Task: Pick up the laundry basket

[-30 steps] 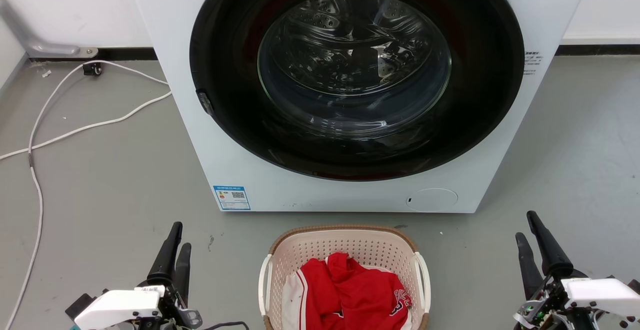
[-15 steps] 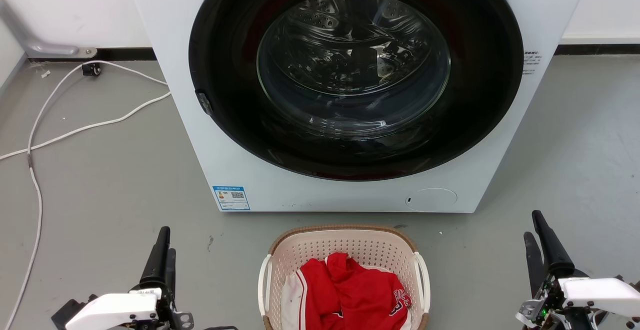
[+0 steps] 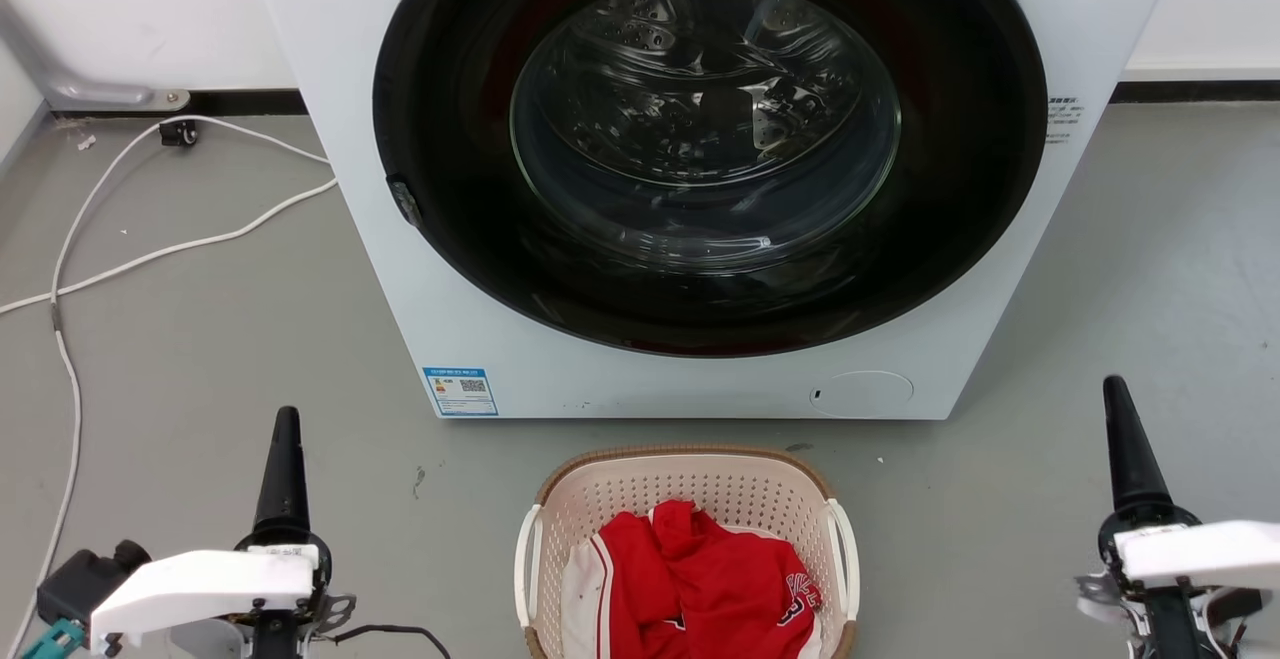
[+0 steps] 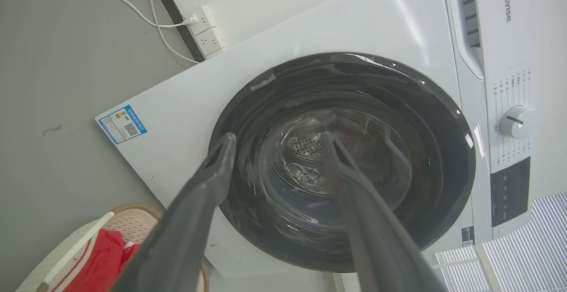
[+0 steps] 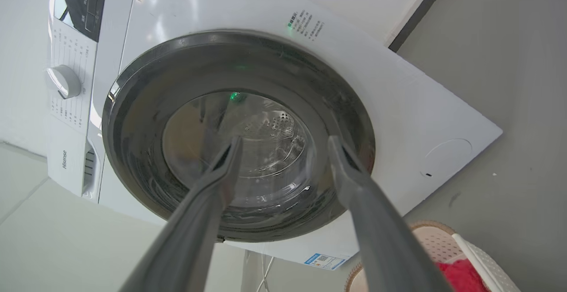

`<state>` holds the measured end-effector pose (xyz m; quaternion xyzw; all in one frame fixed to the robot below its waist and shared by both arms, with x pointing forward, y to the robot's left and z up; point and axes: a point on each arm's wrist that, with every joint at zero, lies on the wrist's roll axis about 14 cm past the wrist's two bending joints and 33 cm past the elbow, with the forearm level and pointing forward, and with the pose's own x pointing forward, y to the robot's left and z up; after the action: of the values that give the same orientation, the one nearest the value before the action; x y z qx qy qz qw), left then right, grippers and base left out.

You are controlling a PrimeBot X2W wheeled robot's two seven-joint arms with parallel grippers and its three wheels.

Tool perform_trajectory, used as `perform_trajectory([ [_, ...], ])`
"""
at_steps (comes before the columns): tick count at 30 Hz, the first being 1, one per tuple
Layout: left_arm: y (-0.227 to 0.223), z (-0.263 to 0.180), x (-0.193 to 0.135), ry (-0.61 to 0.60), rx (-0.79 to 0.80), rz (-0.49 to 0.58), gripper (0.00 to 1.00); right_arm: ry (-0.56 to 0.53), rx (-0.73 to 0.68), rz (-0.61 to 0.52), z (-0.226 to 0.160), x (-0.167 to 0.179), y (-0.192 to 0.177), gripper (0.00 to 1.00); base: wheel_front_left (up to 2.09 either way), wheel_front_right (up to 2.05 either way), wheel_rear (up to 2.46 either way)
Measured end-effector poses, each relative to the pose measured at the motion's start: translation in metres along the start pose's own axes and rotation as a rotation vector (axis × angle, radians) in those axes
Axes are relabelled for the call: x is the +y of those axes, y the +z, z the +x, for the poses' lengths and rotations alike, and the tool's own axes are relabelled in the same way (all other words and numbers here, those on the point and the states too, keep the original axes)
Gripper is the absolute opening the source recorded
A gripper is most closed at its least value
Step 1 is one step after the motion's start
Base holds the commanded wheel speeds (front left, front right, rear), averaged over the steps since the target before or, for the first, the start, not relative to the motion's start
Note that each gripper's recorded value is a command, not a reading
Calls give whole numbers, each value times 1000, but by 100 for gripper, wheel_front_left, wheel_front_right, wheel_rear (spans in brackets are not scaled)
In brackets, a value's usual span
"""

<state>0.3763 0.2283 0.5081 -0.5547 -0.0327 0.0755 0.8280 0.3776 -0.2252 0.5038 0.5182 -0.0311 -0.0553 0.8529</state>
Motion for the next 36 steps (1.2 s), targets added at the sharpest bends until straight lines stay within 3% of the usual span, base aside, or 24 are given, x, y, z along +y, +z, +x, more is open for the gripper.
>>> perform_trajectory([
  [17,-30,-8,-53,-182,24,460,100,205,-25,-442,2,61,-6,100,0,0,0],
  [28,-51,-13,-67,-235,30,776,100,256,-34,-658,-3,70,-15,100,0,0,0],
  [36,-66,-20,-66,-261,53,895,100,238,-22,-750,-6,59,-19,100,0,0,0],
])
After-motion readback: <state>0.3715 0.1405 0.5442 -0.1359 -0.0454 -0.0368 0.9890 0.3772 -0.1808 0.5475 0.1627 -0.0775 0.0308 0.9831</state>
